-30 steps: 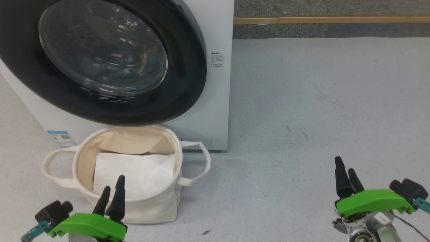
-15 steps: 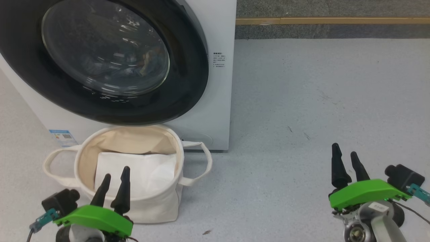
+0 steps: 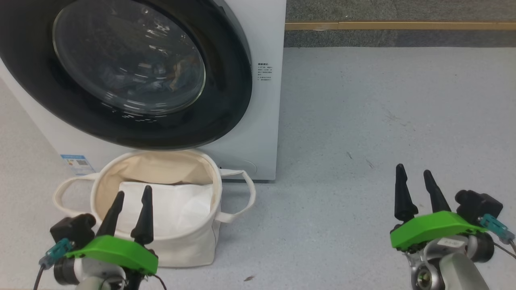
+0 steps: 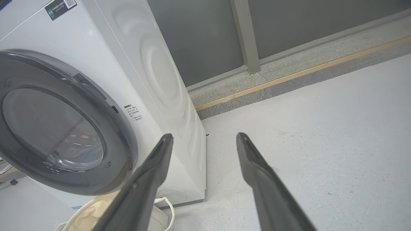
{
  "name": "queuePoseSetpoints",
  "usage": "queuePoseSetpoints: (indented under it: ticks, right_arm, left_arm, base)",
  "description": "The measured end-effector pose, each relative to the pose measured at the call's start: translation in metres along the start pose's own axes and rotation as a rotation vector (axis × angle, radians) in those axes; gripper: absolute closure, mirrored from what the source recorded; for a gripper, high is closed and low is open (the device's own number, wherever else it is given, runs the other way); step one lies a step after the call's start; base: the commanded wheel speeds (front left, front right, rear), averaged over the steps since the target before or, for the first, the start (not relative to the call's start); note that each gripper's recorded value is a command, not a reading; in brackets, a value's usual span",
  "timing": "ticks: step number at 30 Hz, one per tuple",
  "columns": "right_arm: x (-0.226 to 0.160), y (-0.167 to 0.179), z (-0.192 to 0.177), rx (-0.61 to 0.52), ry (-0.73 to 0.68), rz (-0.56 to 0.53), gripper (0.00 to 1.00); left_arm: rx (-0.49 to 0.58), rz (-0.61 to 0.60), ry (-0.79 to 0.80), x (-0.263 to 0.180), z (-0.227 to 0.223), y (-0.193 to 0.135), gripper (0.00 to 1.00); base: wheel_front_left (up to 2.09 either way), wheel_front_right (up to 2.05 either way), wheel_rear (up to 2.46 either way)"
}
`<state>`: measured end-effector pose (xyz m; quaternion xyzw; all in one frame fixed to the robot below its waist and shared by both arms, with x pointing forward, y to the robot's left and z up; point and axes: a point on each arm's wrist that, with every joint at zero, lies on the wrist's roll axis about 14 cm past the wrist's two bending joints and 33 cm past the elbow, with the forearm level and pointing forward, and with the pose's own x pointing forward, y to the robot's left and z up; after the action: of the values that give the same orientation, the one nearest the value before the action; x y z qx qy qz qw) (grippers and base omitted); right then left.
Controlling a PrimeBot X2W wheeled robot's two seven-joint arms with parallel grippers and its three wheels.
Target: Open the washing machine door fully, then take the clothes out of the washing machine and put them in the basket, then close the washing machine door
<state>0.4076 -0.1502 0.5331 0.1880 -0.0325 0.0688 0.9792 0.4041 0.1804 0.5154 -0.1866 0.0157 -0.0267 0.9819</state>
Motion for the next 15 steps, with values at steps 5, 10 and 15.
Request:
queuePoseSetpoints:
  ticks: [5, 10, 15]
  right_arm:
    - [0.003, 0.003, 0.006, -0.061, -0.024, 0.012, 0.0]
    - [0.007, 0.009, 0.011, -0.128, -0.042, 0.036, 0.0]
    - [0.009, 0.011, 0.017, -0.184, -0.062, 0.044, 0.0]
  left_arm:
    - [0.013, -0.007, -0.048, 0.002, 0.013, -0.003, 0.0]
    - [0.057, -0.002, -0.075, 0.003, 0.019, -0.002, 0.0]
    - [0.08, 0.0, -0.115, 0.004, 0.029, 0.0, 0.0]
  base:
    - [0.0, 0.0, 0.0]
    - [0.0, 0.0, 0.0]
    - [0.0, 0.0, 0.0]
